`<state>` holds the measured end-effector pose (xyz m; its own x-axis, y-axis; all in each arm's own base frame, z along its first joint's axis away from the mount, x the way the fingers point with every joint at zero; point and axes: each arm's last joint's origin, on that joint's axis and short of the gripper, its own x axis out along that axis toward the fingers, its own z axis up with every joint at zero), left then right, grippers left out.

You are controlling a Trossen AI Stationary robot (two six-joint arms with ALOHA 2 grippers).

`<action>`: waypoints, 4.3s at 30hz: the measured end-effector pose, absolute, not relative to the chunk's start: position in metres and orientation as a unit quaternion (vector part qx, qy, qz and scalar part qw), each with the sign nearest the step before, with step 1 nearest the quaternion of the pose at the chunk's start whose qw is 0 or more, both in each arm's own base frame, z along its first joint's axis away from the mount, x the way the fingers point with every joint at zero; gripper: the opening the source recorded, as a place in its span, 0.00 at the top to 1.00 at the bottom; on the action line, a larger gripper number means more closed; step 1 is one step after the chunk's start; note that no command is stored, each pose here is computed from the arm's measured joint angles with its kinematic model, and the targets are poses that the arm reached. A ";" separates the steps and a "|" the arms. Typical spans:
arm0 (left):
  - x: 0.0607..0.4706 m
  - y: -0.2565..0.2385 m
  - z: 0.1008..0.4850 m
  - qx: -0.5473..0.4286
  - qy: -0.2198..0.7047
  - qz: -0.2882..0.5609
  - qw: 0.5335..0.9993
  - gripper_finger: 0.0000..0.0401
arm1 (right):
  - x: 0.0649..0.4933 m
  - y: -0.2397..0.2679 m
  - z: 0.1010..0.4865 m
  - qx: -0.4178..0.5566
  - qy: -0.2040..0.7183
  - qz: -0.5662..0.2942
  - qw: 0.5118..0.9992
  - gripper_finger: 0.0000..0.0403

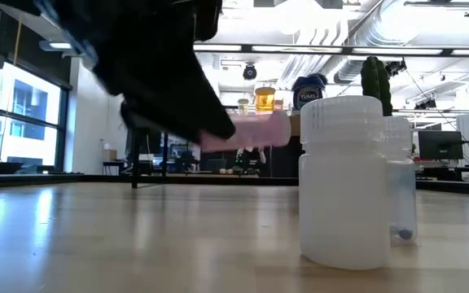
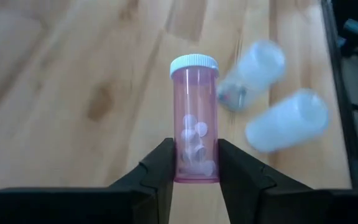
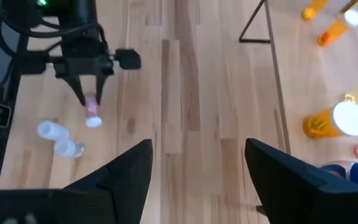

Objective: Pick and place medicine bottles onto shelf by color
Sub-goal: Put the pink pill bottle on the shelf

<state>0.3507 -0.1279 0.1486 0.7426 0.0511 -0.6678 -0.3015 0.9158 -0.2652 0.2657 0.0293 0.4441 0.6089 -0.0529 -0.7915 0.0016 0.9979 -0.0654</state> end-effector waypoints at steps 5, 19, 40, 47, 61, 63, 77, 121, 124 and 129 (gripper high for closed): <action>0.357 -0.104 0.165 -0.171 0.323 0.106 0.925 0.75 | 0.267 0.029 0.445 -0.023 0.435 -0.017 0.900 0.38; 0.354 -0.020 0.227 -0.121 0.262 0.100 0.952 0.75 | 0.269 0.027 0.447 0.001 0.416 -0.076 0.906 0.38; 0.310 0.073 0.307 -0.064 0.125 0.103 0.985 0.75 | 0.291 0.003 0.477 0.138 0.183 -0.257 0.939 0.38; 0.301 0.088 0.324 -0.059 0.069 0.126 0.988 0.75 | 0.293 -0.014 0.482 0.214 0.132 -0.290 0.923 0.38; 0.298 0.100 0.342 -0.015 -0.020 0.148 0.989 0.75 | 0.293 -0.056 0.479 0.335 0.114 -0.298 0.886 0.38; 0.297 0.100 0.344 -0.012 -0.028 0.159 0.987 0.75 | 0.297 -0.059 0.476 0.336 0.121 -0.298 0.885 0.38; 0.290 0.120 0.346 -0.005 -0.041 0.212 0.976 0.75 | 0.313 -0.067 0.470 0.311 0.131 -0.261 0.904 0.38; 0.289 0.122 0.346 0.007 -0.037 0.228 0.973 0.73 | 0.331 -0.073 0.459 0.283 0.137 -0.276 0.908 0.75; 0.289 0.123 0.346 0.008 -0.036 0.229 0.973 0.70 | 0.330 -0.076 0.459 0.276 0.138 -0.279 0.909 0.75; 0.288 0.125 0.342 0.019 -0.011 0.238 0.971 0.61 | 0.327 -0.084 0.460 0.273 0.134 -0.291 0.907 0.75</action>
<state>0.2881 0.1249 0.3418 0.8866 0.4616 0.0302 -0.4625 0.8861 0.0324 0.3270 -0.0842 0.4598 0.7946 -0.4549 -0.4020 0.6013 0.6809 0.4181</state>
